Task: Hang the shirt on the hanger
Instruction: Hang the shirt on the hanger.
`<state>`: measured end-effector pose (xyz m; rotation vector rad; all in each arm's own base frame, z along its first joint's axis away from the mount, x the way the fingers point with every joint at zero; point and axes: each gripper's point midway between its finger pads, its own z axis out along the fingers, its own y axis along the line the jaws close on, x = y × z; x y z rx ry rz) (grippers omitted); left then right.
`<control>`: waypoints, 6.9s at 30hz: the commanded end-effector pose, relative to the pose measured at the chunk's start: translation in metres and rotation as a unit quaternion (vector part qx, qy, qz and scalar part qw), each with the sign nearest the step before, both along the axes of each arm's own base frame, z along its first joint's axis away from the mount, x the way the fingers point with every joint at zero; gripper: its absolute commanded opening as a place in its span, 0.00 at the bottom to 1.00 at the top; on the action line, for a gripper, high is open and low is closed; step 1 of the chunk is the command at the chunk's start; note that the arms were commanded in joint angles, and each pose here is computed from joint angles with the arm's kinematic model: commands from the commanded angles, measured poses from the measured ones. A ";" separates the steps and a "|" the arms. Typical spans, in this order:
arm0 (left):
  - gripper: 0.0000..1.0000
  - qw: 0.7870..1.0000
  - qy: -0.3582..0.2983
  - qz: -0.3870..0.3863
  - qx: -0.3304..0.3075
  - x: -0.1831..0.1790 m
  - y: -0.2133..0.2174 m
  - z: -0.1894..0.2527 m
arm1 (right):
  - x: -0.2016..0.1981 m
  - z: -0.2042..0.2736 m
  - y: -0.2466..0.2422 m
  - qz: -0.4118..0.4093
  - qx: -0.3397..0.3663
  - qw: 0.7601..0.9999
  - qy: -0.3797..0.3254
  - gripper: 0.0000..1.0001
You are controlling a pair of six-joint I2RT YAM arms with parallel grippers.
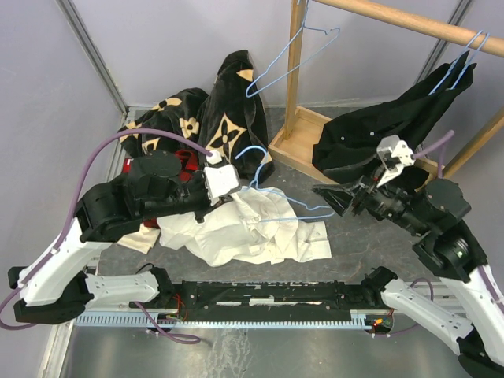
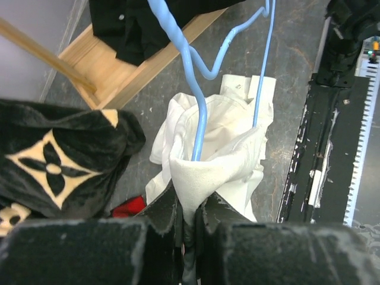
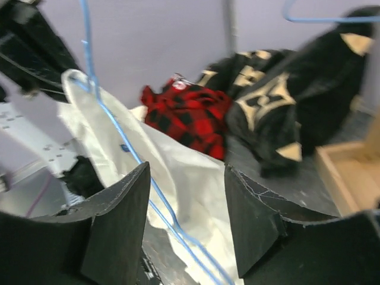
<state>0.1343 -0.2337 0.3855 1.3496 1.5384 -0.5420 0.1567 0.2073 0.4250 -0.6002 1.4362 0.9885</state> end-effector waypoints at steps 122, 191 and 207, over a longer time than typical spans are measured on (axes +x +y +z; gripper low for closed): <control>0.03 0.961 0.083 0.230 -0.128 0.029 0.032 -0.005 | 0.176 -0.156 -0.039 -0.299 0.103 0.923 0.219 0.00; 0.03 0.986 0.128 0.068 -0.083 -0.003 -0.020 -0.030 | -0.009 -0.010 0.025 0.214 -0.077 0.974 -0.006 0.72; 0.03 0.987 0.126 0.047 -0.091 -0.009 -0.022 -0.020 | 0.005 -0.082 0.048 0.220 -0.174 0.959 0.033 0.69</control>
